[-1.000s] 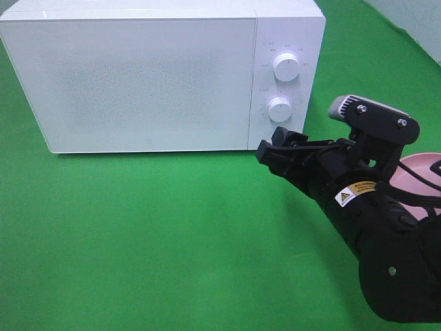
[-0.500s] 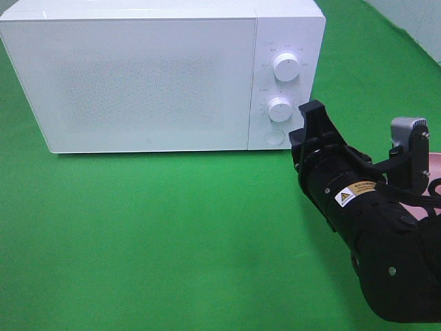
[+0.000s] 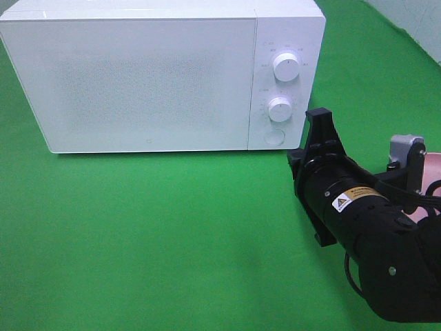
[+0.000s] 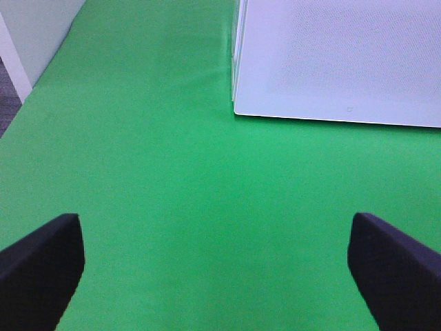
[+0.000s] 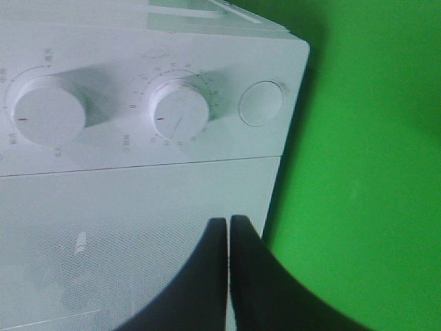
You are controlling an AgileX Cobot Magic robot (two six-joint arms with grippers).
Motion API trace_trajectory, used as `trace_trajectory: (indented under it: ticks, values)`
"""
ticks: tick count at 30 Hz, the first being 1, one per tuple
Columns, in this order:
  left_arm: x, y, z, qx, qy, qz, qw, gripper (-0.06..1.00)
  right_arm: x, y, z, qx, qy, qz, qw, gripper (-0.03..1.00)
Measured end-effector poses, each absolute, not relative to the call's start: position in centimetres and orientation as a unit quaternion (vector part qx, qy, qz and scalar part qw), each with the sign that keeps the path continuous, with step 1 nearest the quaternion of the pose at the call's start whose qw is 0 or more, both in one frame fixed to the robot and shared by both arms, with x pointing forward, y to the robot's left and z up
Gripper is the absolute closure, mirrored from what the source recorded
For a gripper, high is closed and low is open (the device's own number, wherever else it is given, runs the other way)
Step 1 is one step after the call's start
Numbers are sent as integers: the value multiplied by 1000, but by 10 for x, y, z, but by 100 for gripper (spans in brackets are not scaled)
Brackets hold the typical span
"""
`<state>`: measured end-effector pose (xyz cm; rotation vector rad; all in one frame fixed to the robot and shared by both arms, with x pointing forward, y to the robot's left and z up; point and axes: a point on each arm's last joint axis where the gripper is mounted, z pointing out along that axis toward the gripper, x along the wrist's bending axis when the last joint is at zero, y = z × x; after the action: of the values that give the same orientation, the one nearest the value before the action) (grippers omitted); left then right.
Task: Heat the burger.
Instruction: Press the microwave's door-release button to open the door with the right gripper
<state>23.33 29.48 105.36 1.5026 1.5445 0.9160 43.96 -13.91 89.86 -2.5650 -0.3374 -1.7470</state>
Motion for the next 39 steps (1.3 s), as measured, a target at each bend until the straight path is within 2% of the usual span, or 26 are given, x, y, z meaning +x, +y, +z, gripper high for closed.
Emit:
trace_trajectory:
  ticks: [8, 24, 39]
  values:
    - [233, 295, 1054, 591, 608, 360, 389, -1, 442, -140, 881, -847, -80, -525, 25, 97]
    - [233, 295, 1054, 591, 608, 360, 389, -1, 491, -145, 877, -839, -50, -542, 26, 97]
    - [233, 295, 1054, 591, 608, 360, 389, -1, 532, -138, 859, -851, -37, -522, 37, 97]
